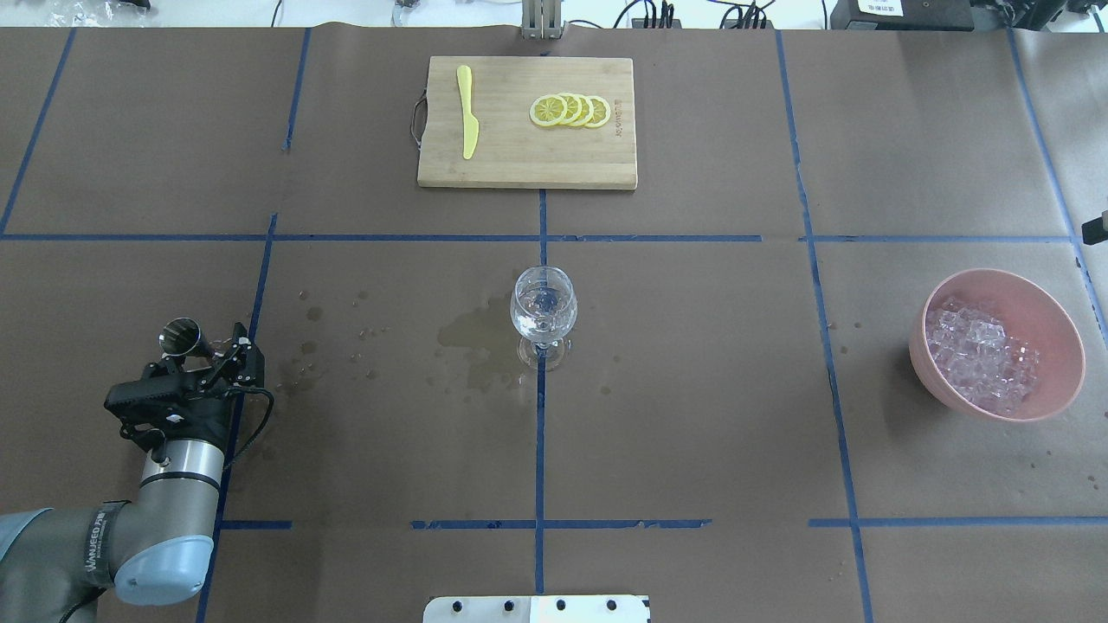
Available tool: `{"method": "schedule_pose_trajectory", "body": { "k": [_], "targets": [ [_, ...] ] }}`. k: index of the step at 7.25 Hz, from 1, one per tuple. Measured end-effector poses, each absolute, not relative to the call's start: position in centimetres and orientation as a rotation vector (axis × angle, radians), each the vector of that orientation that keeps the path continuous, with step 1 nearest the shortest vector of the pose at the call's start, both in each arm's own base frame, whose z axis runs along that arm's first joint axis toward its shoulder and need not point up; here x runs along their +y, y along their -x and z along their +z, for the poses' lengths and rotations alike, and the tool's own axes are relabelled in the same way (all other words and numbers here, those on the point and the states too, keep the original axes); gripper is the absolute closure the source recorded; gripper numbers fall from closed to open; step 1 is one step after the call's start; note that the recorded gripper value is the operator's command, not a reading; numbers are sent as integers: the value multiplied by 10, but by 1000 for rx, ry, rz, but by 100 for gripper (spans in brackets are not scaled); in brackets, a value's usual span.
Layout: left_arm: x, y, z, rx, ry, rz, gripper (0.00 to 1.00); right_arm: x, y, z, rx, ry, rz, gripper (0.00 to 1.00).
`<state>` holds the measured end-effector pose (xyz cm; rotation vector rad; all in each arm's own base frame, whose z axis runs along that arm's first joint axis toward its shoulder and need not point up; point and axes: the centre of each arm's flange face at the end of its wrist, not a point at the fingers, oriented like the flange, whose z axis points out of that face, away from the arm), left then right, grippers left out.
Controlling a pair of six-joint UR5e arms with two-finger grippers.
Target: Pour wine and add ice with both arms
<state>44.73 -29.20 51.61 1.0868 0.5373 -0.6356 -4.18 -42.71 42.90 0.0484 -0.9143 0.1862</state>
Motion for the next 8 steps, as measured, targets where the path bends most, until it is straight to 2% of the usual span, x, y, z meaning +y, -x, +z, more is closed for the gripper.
{"method": "schedule_pose_trajectory", "body": {
  "k": [6, 7, 8],
  "targets": [
    [-291, -442, 519, 532, -1086, -632, 39, -426, 42, 430, -913, -45, 188, 0],
    [-291, -442, 520, 531, -1086, -630, 46, -426, 42, 430, -913, -44, 188, 0],
    [-290, -442, 520, 531, -1085, -629, 68, -426, 42, 430, -913, -44, 188, 0]
  ]
}}
